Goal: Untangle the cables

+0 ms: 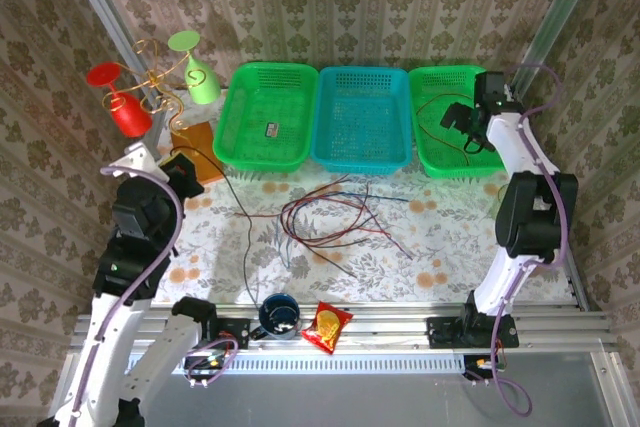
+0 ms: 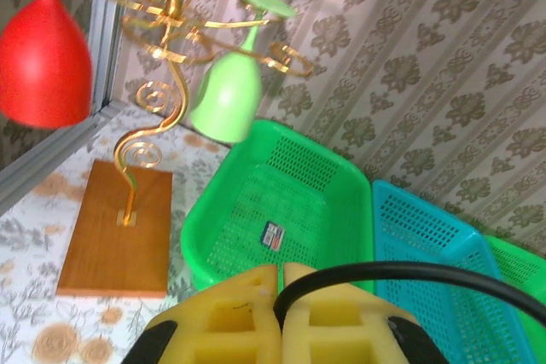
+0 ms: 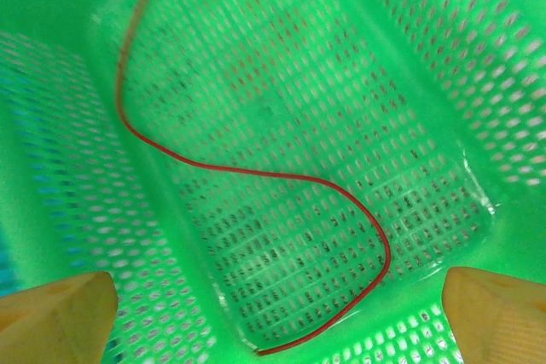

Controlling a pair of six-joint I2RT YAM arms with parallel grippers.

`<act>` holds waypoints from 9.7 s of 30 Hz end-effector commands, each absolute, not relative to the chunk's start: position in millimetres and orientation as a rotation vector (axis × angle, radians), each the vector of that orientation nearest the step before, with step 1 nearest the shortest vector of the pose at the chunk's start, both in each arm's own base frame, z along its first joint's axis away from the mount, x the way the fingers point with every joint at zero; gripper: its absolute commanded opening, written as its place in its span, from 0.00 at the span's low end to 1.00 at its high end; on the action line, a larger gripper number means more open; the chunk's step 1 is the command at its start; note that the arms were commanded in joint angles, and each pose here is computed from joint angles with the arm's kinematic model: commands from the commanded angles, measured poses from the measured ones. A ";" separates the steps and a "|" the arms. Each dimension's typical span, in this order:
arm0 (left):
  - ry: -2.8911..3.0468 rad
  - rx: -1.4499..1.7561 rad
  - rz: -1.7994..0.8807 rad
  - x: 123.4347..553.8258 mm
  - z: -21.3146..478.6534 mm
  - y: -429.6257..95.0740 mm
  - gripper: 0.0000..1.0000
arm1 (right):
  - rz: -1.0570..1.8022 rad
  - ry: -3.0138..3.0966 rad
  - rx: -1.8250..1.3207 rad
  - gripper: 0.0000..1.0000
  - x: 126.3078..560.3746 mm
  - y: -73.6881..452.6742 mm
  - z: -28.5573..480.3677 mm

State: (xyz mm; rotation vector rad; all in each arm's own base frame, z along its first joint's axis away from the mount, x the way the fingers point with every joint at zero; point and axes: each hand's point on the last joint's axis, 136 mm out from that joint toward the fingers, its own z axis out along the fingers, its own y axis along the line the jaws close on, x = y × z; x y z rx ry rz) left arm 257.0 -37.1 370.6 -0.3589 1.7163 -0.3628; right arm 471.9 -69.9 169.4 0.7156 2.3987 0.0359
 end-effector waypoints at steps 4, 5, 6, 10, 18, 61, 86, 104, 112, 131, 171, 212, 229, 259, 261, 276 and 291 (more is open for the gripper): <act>1.683 -0.152 -0.369 284.5 438.1 -67.0 0.00 | 0.080 2.266 0.609 1.00 451.1 -56.8 247.6; 1.689 -0.131 -0.376 290.7 447.0 -72.4 0.00 | 0.069 2.260 0.587 1.00 446.7 -52.9 253.9; 1.698 -0.116 -0.379 296.1 453.7 -76.4 0.00 | 0.062 2.253 0.566 1.00 442.7 -49.5 260.2; 1.693 -0.041 -0.371 321.0 478.7 -91.9 0.00 | 0.078 2.219 0.536 1.00 425.5 -40.7 280.2; 1.600 0.022 -0.314 364.4 531.6 -99.5 0.00 | 0.059 2.174 0.465 1.00 405.8 -38.0 310.2; 1.785 0.333 0.202 538.4 446.9 -130.8 0.00 | 0.214 2.206 0.455 1.00 403.3 -17.2 307.4; 2.534 0.204 0.130 557.9 175.8 -131.5 0.00 | 0.273 2.223 0.429 1.00 387.0 -6.6 308.0; 2.772 0.169 -0.062 533.5 84.7 -157.7 0.30 | 0.327 2.244 0.456 1.00 366.8 7.3 294.5; 2.672 0.142 -0.065 533.8 146.8 -158.7 0.71 | 0.381 2.258 0.445 1.00 334.4 21.1 297.6; 2.535 0.511 -0.368 343.9 217.1 -262.4 0.71 | 0.519 2.427 0.592 0.96 251.5 114.3 172.6; 2.670 0.783 -0.443 225.6 81.4 -293.8 0.50 | 0.338 2.670 0.321 0.44 264.2 141.9 81.6; 2.807 0.933 -0.361 227.4 16.2 -329.3 0.06 | 0.428 2.628 0.383 0.47 249.5 106.7 98.2; 2.543 0.935 -0.510 226.6 130.1 -331.2 0.00 | 0.548 2.523 0.414 0.48 250.7 111.1 122.6; 1.952 0.569 -0.983 267.4 368.6 -317.1 0.00 | 1.113 2.052 0.267 0.70 257.0 158.8 269.0; 1.906 0.566 -1.000 267.7 382.2 -317.0 0.00 | 1.117 2.031 0.248 0.71 256.9 159.3 272.2; 1.650 0.463 -1.092 286.4 444.7 -305.1 0.00 | 1.049 1.840 0.032 0.68 262.9 168.3 303.3; 1.681 0.505 -1.168 281.9 437.2 -330.1 0.00 | 1.019 1.644 -0.472 0.65 291.4 255.7 365.5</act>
